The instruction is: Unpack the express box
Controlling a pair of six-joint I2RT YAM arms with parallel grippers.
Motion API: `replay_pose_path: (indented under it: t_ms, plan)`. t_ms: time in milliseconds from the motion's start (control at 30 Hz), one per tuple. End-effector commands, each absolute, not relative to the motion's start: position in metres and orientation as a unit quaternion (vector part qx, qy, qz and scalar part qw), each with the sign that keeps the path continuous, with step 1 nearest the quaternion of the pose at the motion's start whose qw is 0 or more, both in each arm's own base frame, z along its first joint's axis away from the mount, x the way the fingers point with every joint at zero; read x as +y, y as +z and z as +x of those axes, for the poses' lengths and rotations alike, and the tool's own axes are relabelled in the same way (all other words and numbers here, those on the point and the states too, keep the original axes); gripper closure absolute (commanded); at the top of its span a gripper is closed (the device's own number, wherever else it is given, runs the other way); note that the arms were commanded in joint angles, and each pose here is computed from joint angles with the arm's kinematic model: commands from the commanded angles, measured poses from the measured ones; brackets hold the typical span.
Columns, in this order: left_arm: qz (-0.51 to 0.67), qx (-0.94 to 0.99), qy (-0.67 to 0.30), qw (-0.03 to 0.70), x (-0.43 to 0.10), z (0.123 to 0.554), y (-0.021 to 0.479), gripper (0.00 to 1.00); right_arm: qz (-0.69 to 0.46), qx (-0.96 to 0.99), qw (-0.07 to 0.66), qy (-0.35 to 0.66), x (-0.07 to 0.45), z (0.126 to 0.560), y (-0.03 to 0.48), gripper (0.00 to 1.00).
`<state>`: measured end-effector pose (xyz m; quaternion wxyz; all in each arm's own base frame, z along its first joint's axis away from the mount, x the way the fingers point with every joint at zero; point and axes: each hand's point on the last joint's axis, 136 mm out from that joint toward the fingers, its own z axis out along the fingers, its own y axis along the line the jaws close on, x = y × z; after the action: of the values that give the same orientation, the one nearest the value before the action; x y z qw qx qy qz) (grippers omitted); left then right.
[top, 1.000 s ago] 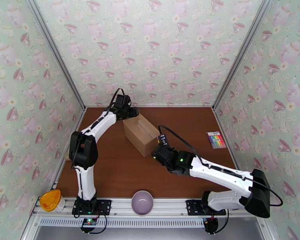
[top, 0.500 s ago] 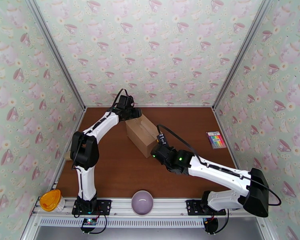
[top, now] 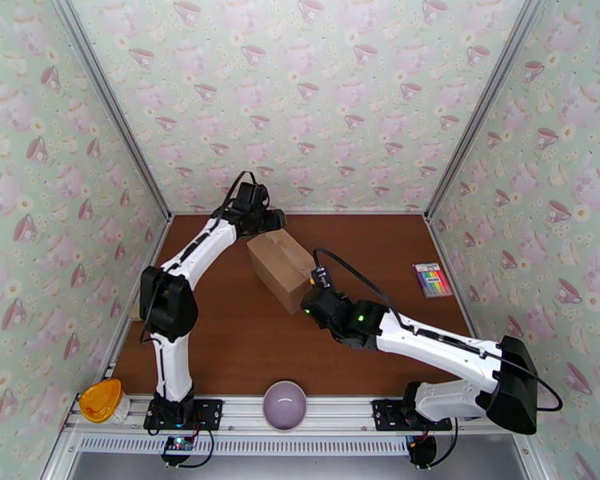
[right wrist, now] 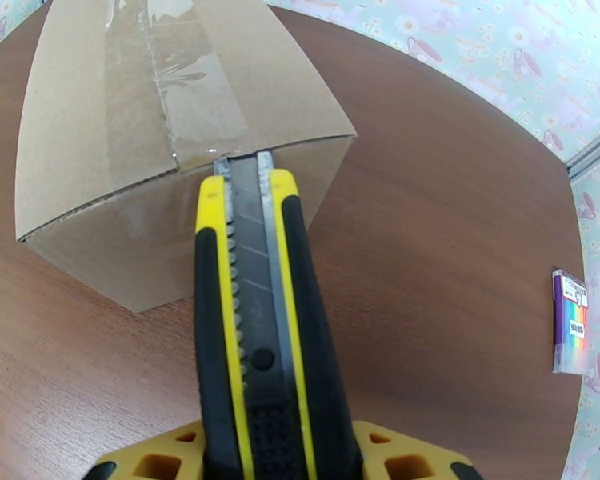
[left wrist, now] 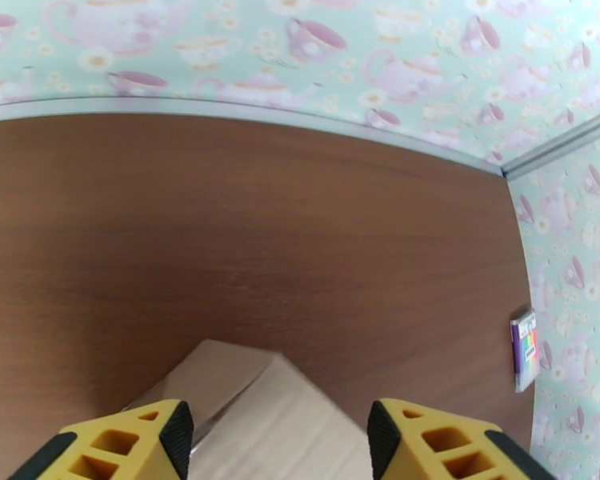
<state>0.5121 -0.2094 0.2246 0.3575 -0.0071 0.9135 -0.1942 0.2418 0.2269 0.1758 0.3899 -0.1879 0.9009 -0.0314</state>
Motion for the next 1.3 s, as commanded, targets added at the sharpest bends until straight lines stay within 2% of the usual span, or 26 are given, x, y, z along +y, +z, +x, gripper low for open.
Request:
replay_pose_path:
  t_ms: [0,133,300,567,733,867,1267]
  plan:
    - [-0.04,0.905,-0.163,0.39,-0.174,0.488,0.261,0.35,-0.177,0.897,0.404,-0.006,0.233,0.243,0.19,1.0]
    - [-0.085,0.902,-0.167,0.389,-0.154,0.445,0.257,0.39,-0.178,0.898,0.401,-0.005,0.234,0.243,0.189,1.0]
    - [-0.108,0.897,-0.208,0.374,-0.154,0.392,0.25,0.43,-0.187,0.898,0.397,-0.008,0.233,0.241,0.191,1.0]
    - [-0.113,0.919,-0.246,0.285,-0.189,0.332,0.192,0.49,-0.186,0.903,0.388,0.009,0.236,0.238,0.192,1.0]
    - [-0.117,0.927,-0.263,0.242,-0.205,0.307,0.158,0.51,-0.18,0.906,0.382,0.018,0.238,0.237,0.191,1.0]
    - [-0.117,0.927,-0.27,0.232,-0.208,0.296,0.151,0.51,-0.176,0.908,0.379,0.016,0.236,0.235,0.189,1.0]
    - [-0.114,0.917,-0.305,0.232,-0.25,0.292,0.139,0.53,-0.185,0.909,0.372,0.029,0.24,0.232,0.194,1.0]
